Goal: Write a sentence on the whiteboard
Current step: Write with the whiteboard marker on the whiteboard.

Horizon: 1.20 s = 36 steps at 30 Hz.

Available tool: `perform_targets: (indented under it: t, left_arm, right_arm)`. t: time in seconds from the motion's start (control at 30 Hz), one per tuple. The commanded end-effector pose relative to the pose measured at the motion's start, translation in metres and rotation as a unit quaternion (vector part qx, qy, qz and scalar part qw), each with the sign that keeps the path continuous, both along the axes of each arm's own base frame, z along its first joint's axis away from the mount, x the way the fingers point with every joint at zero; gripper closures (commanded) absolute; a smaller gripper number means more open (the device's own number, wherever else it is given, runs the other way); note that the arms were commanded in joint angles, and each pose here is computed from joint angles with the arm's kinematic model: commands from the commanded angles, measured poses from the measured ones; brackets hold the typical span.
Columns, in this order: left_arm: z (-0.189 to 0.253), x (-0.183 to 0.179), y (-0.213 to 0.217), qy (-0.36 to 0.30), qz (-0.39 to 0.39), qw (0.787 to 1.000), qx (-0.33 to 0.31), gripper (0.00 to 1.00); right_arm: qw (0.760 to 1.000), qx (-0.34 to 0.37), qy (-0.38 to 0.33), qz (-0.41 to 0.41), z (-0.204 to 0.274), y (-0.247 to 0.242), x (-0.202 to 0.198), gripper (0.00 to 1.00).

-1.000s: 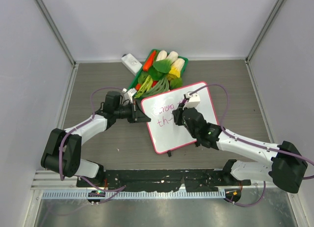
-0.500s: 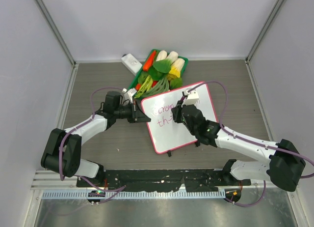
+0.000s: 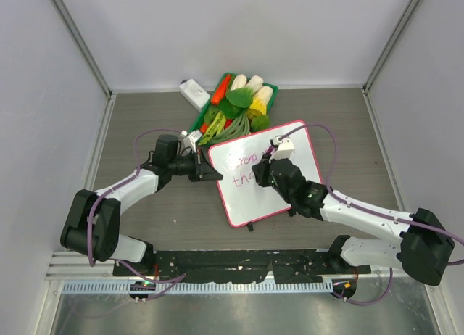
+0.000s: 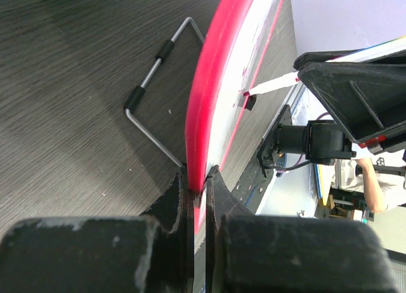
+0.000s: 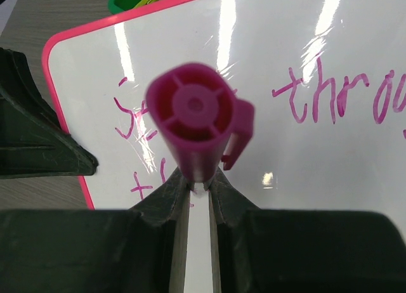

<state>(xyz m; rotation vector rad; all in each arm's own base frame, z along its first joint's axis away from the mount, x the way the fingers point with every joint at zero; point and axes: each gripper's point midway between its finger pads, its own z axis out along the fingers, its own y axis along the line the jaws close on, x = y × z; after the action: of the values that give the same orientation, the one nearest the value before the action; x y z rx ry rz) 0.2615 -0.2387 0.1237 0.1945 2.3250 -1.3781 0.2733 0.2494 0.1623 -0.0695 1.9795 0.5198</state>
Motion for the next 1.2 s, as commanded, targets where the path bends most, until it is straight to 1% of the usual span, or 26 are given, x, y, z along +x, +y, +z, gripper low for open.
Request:
perform_targets:
  t: [0.0,0.2,0.67,1.0,1.17]
  left_arm:
    - [-0.018,0.017,0.016,-0.029,0.038,0.997,0.061,1.00]
    - [-0.018,0.017,0.016,-0.028,0.039,0.997,0.060,1.00]
    - [-0.017,0.018,0.016,-0.030,0.038,0.997,0.061,1.00]
    - [-0.016,0.018,0.016,-0.032,0.040,0.997,0.061,1.00]
    - [-0.015,0.018,0.017,-0.031,0.040,0.997,0.061,1.00]
  right_arm:
    - [1.000,-0.019,0.020,-0.005,-0.020,-0.011,-0.007,0.99]
    - [0.999,-0.031,0.014,-0.026,-0.020,-0.023,-0.006,0.99]
    - [0.998,-0.025,-0.020,-0.045,0.014,-0.025,0.005,0.98]
    - [0.997,0.033,-0.066,-0.025,0.078,-0.012,0.008,0.99]
    - [0.996,0.061,-0.058,-0.010,0.082,-0.011,0.016,0.98]
